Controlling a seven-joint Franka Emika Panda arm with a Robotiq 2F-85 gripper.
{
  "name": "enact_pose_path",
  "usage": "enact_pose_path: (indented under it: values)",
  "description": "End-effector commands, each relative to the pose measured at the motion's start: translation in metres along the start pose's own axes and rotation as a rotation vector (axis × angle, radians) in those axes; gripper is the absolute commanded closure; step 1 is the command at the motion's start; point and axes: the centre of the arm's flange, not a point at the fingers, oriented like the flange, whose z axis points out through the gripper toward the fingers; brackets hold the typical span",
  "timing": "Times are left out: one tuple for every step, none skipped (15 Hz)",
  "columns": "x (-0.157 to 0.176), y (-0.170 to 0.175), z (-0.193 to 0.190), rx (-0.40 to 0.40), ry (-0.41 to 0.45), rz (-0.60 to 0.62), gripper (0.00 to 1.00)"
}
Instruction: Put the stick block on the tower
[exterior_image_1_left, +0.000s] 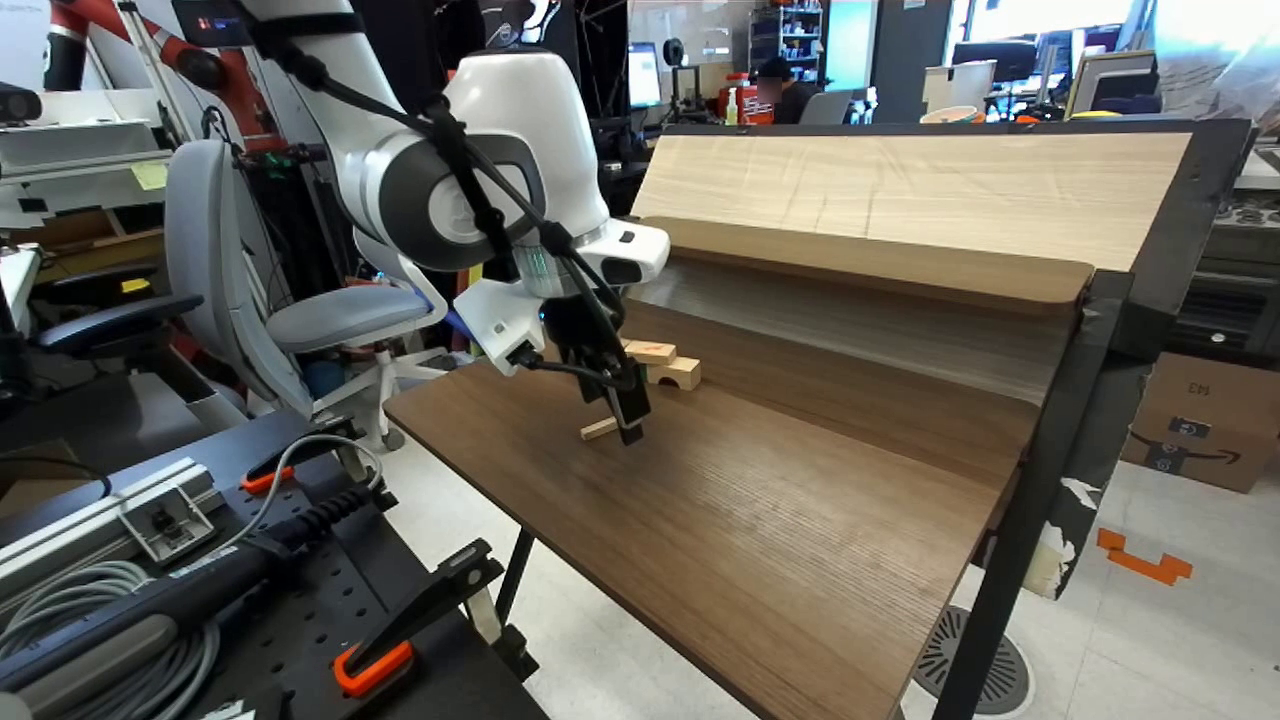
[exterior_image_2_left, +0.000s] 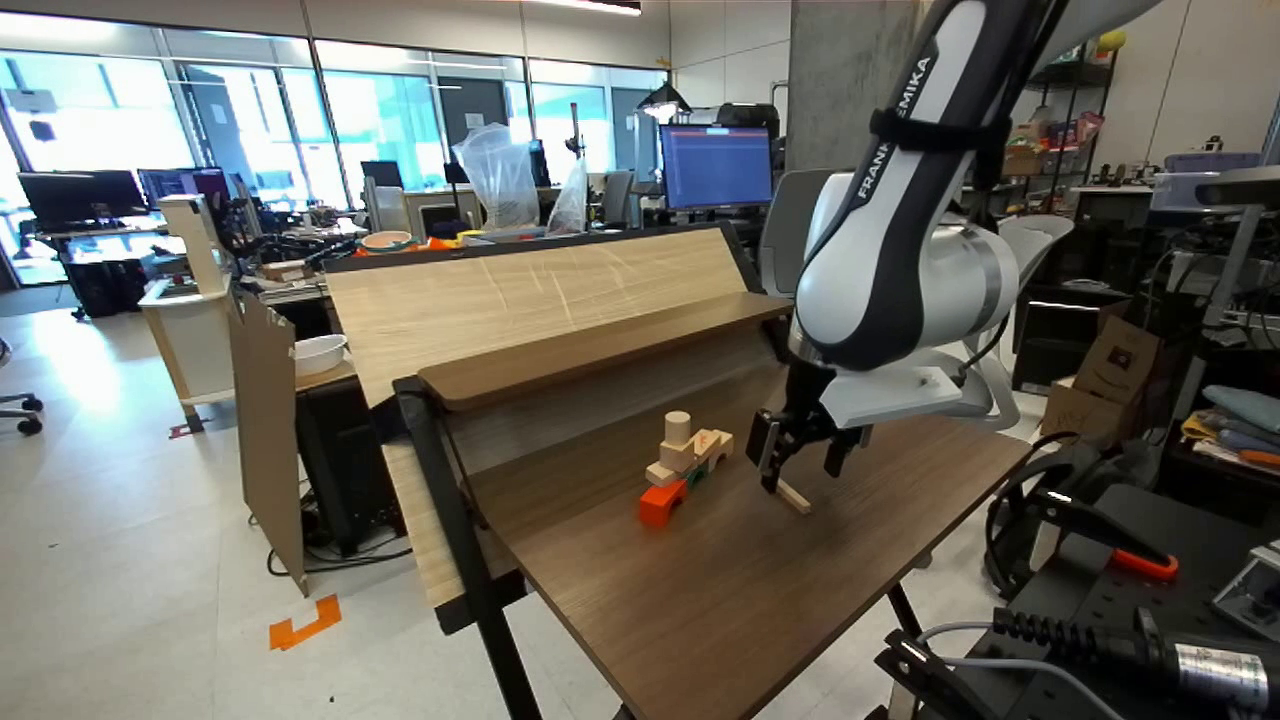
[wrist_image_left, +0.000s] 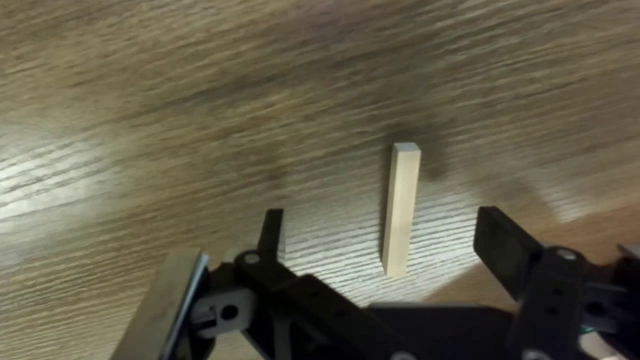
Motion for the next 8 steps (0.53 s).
enact_pose_path:
  values:
    - [0.009, -0.0137, 0.0155, -0.007, 0.001, 0.003, 0.35]
    - [0.0086, -0.0157, 0.0183, -0.009, -0.002, -0.001, 0.42]
    - [0.0084, -0.0175, 0.0203, -0.011, -0.004, -0.006, 0.51]
    - [0.0082, -0.0186, 0.0227, -0.012, -0.005, -0.009, 0.58]
    - [0.0095, -0.0167, 0.0224, -0.017, -0.002, -0.009, 0.66]
    - [0.0099, -0.0152, 0.0218, -0.022, -0.001, -0.009, 0.72]
    - [0.0105, -0.0151, 0.0213, -0.022, 0.003, -0.011, 0.78]
    - [0.0104, -0.0169, 0.019, -0.021, 0.01, -0.017, 0.87]
